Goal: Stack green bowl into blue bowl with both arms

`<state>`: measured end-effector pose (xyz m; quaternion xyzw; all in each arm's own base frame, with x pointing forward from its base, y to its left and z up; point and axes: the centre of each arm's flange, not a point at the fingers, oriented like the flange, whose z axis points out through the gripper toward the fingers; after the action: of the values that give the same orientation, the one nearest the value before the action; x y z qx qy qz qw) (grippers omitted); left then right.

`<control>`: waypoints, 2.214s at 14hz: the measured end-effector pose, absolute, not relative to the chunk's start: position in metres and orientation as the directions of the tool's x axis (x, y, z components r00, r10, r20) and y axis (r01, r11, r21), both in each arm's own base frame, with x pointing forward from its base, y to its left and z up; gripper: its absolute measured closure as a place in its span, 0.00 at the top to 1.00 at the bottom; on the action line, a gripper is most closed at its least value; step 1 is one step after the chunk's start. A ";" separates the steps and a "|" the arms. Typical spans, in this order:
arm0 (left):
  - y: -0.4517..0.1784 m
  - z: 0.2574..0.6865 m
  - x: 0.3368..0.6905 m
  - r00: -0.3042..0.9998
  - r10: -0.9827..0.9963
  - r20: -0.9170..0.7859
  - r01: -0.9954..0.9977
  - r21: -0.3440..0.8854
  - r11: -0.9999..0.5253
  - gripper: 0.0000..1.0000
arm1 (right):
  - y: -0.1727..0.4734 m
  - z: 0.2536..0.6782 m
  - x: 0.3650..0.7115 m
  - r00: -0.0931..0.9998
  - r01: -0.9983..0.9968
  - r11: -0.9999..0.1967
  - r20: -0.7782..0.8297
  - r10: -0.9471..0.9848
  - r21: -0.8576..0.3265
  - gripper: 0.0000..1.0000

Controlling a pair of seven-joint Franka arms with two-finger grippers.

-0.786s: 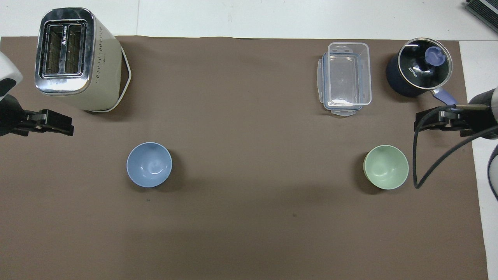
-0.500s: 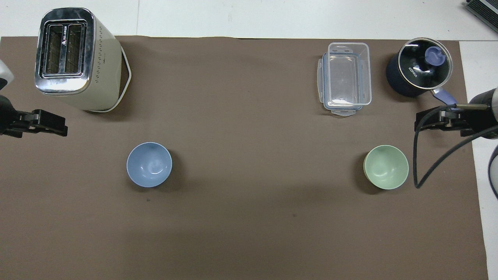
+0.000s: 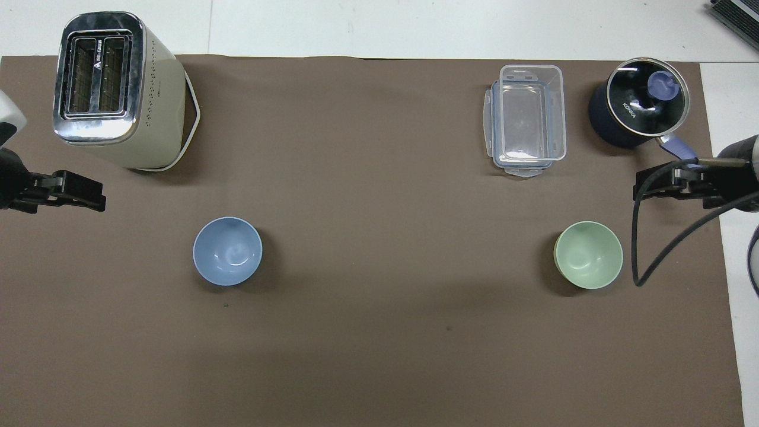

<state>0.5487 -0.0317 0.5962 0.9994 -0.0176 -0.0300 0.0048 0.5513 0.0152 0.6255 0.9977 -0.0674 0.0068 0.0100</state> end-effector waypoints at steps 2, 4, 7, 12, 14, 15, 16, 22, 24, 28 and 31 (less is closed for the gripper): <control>-0.033 0.590 0.545 0.997 -0.038 -0.064 -0.037 0.011 -0.999 1.00 | 0.015 0.626 0.551 0.991 -0.135 -0.991 0.015 -0.134 0.019 1.00; -0.035 0.578 0.543 0.998 -0.042 -0.055 -0.042 0.011 -0.999 1.00 | 0.015 0.625 0.551 0.991 -0.135 -0.991 0.015 -0.134 0.019 1.00; -0.041 0.552 0.539 0.998 -0.053 -0.040 -0.052 0.010 -0.999 1.00 | 0.015 0.625 0.551 0.991 -0.135 -0.991 0.014 -0.134 0.018 1.00; -0.065 0.513 0.532 0.995 -0.092 -0.029 -0.091 0.009 -0.996 1.00 | 0.014 0.625 0.551 0.991 -0.136 -0.991 0.014 -0.136 0.018 1.00; -0.079 0.491 0.529 0.996 -0.087 -0.013 -0.087 0.009 -0.996 1.00 | 0.013 0.625 0.551 0.990 -0.138 -0.990 0.014 -0.137 0.018 1.00; -0.086 0.479 0.526 0.997 -0.082 -0.005 -0.081 0.009 -0.997 1.00 | 0.013 0.625 0.551 0.990 -0.139 -0.990 0.014 -0.138 0.018 1.00; -0.094 0.467 0.523 0.997 -0.077 0.001 -0.077 0.010 -0.997 1.00 | 0.013 0.625 0.551 0.990 -0.139 -0.990 0.014 -0.139 0.018 1.00; -0.107 0.399 0.503 0.995 -0.085 0.045 -0.086 0.014 -0.996 1.00 | 0.013 0.625 0.551 0.990 -0.140 -0.990 0.014 -0.139 0.016 1.00; -0.107 0.370 0.491 0.994 -0.090 0.056 -0.091 0.014 -0.996 1.00 | 0.013 0.625 0.551 0.990 -0.140 -0.990 0.014 -0.139 0.016 1.00; -0.106 0.331 0.475 0.994 -0.094 0.062 -0.095 0.014 -0.995 1.00 | 0.013 0.625 0.551 0.990 -0.140 -0.990 0.014 -0.140 0.016 1.00; -0.116 0.317 0.472 0.995 -0.084 0.052 -0.084 0.016 -0.996 0.78 | 0.013 0.625 0.551 0.990 -0.140 -0.990 0.014 -0.140 0.016 1.00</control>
<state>0.4716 -0.1164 0.3174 0.9987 -0.0421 0.0259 0.0089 0.5515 0.0126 0.6252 0.9975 -0.0700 0.0062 0.0084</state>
